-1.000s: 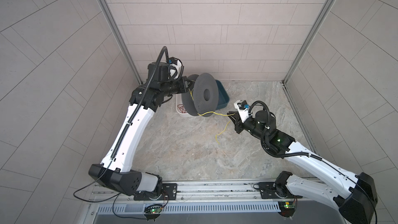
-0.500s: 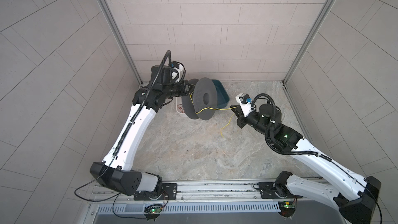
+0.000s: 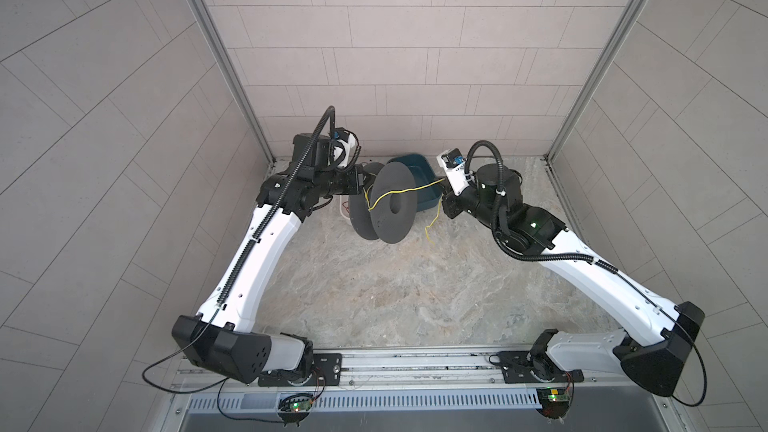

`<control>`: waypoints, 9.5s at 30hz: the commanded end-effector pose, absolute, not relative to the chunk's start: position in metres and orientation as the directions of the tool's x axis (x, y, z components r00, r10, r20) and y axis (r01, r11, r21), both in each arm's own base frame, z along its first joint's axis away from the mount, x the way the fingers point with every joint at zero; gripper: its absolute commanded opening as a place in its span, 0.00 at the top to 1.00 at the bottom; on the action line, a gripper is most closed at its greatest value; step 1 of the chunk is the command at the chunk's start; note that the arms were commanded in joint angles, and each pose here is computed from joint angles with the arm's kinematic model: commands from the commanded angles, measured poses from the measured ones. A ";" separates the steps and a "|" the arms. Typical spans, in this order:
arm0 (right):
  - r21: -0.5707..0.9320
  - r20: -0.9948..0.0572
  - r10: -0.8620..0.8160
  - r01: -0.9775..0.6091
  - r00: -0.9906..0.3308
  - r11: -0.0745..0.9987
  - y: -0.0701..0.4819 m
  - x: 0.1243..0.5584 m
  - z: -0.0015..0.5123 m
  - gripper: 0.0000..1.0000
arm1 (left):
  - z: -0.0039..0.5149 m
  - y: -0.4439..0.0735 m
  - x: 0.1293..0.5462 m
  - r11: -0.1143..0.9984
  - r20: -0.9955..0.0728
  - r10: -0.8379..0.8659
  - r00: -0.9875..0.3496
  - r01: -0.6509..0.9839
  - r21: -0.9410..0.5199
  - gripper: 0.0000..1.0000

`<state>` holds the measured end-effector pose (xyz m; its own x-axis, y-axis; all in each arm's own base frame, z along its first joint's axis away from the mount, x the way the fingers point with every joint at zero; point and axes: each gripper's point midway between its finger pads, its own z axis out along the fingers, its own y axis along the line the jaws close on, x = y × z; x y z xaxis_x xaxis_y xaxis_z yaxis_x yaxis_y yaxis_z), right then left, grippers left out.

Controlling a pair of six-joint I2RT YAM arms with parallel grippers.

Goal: Wrap the cables

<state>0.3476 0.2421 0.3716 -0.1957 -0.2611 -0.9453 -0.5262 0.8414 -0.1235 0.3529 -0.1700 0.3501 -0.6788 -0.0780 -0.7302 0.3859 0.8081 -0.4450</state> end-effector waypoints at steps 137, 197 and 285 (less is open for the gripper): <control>0.057 -0.917 -0.247 -0.717 -0.312 0.695 0.396 0.307 0.358 1.00 | 0.372 -0.140 0.380 0.883 -0.852 -0.416 -0.318 0.084 -0.462 1.00; 0.170 -0.969 0.007 -0.640 -0.249 0.750 0.235 0.299 0.299 0.28 | 0.471 -0.165 0.375 0.491 -0.621 -0.585 -0.521 0.382 -0.783 1.00; 0.418 -0.905 0.220 -0.668 -0.363 0.616 0.272 0.406 0.266 1.00 | 0.462 -0.117 0.390 0.323 -0.405 -0.778 -0.480 0.247 -0.914 1.00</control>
<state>0.4163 0.2762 0.2757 -0.3408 0.2799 -0.8975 -0.7102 0.5489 0.4409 0.3915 -0.1309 0.4381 -0.5797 -0.7393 -0.3425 0.1790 0.2945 -0.9387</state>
